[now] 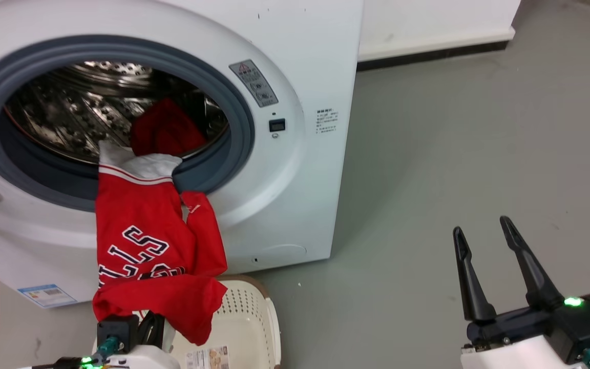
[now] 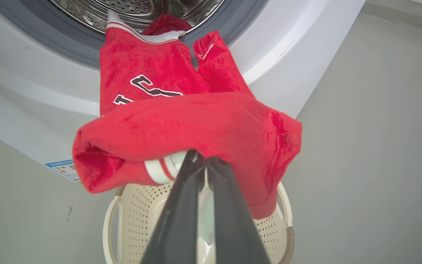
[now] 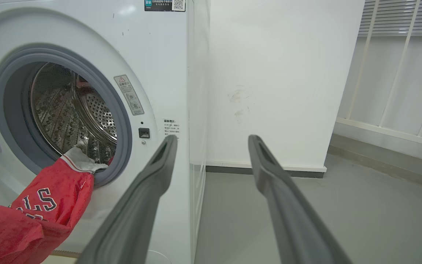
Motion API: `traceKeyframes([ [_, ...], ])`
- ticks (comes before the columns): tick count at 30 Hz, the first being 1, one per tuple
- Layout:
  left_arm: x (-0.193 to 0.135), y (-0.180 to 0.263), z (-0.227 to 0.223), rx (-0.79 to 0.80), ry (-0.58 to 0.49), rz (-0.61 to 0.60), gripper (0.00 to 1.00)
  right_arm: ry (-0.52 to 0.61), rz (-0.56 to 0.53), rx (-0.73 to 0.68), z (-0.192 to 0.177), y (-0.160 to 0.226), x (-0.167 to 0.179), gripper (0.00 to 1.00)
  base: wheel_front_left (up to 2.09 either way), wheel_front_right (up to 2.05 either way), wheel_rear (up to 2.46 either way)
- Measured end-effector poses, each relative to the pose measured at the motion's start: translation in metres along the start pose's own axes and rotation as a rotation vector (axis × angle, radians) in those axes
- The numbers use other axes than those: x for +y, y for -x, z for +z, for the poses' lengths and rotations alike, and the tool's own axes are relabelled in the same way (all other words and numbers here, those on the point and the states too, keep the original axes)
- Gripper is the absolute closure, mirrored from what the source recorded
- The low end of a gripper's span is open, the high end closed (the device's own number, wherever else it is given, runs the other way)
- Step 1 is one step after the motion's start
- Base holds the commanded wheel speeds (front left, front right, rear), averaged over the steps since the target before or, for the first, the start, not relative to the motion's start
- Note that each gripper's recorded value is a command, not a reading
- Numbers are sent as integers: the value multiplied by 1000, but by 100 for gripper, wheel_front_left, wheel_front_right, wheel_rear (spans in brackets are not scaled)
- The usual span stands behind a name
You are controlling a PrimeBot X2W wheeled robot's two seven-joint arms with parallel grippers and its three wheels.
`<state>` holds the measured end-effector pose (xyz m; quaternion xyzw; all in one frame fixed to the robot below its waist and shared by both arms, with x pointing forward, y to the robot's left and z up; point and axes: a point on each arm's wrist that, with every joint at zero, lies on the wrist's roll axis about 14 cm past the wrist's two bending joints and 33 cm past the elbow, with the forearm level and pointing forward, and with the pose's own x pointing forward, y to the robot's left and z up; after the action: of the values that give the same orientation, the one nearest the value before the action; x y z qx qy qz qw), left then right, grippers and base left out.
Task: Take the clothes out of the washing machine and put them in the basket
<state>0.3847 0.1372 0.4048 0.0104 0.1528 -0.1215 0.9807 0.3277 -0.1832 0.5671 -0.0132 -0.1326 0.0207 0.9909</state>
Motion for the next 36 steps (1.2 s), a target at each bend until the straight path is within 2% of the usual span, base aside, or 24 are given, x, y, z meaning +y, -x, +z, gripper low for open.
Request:
traceKeyframes([
  [17, 4, -60, -108, 340, 66, -9, 100, 4, -18, 81, -41, -47, -13, 0, 0, 0, 0],
  [24, 7, -76, -136, 434, 66, -9, 100, 5, -22, 111, -58, -60, -16, 0, 0, 0, 0],
  [36, 8, -74, -174, 582, 36, -22, 100, -5, -20, 139, -75, -70, -17, 0, 0, 0, 0],
])
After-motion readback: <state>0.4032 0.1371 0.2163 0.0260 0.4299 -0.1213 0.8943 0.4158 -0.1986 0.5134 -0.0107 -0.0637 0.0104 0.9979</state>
